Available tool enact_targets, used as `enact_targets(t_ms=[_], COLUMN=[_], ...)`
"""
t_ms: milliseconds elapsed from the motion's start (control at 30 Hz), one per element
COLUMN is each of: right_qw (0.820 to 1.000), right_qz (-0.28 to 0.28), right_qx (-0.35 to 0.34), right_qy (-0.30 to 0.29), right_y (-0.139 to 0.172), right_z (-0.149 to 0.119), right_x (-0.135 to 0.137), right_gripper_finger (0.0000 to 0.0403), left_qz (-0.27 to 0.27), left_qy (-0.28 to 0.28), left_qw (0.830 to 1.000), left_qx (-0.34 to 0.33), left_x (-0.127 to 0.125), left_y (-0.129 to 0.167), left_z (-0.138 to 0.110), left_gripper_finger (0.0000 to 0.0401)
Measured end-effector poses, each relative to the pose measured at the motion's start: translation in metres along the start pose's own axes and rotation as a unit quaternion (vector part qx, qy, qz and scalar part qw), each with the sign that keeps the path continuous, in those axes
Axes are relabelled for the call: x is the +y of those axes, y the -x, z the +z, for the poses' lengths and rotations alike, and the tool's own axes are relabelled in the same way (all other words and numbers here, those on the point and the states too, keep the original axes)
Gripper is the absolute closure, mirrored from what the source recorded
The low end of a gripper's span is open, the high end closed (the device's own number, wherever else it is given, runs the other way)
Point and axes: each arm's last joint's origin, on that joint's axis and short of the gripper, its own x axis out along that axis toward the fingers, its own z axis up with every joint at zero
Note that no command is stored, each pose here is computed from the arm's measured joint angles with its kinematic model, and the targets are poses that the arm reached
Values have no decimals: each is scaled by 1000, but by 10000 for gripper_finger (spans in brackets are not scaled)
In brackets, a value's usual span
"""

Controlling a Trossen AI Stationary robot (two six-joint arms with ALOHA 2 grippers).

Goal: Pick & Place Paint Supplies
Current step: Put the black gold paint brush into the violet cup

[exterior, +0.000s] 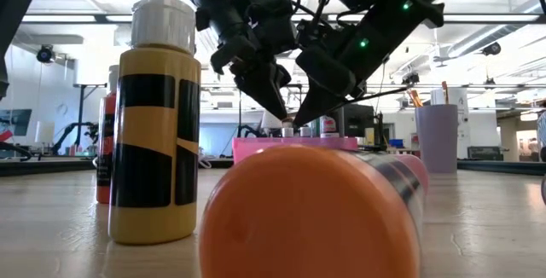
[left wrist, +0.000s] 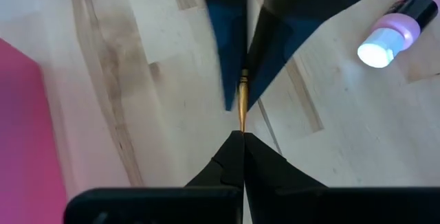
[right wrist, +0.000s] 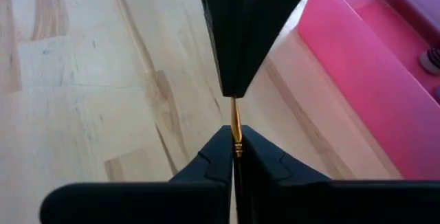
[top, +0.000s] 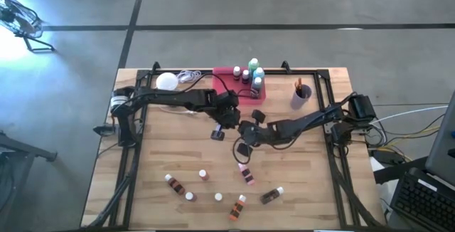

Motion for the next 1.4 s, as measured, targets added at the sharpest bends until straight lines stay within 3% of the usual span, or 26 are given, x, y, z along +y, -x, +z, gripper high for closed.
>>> enact_targets(t_ms=[167, 267, 400, 500, 633, 800, 900, 1067, 1300, 1400], right_qw=[1000, 1000, 994, 986, 967, 909, 883, 872, 864, 877], right_qz=[-1, -17, -95, -163, -248, -342, -348, -329, -310, -262], right_qx=[0, 20, 46, 31, -55, -224, -285, -309, -323, -317], right_qy=[0, 1, -5, -11, -19, -80, -131, -190, -231, -250], right_y=[0, 1, 8, 21, 51, 99, 120, 135, 150, 160], right_z=[0, -4, -12, -19, -28, -47, -62, -87, -107, -105], right_x=[0, -2, -11, -18, -24, -36, -52, -79, -104, -105], right_gripper_finger=[390, 391, 392, 393, 393, 394, 394, 394, 394, 394], left_qz=[3, 44, 103, 105, 92, 106, 121, 124, 122, 124], left_qy=[-1, -6, 4, 31, 58, 67, 63, 71, 66, 74], left_qw=[1000, 999, 994, 994, 993, 984, 977, 964, 945, 936], left_qx=[0, 25, 44, 17, -47, -123, -164, -224, -296, -320], left_x=[0, 2, 9, 17, 23, 26, 29, 31, 34, 35], left_y=[0, 1, 13, 18, 13, 5, 7, 12, 19, 22], left_z=[0, -1, -4, -4, -11, -14, -7, 3, 14, 18], left_gripper_finger=[391, 374, 345, 323, 299, 285, 284, 284, 284, 284])
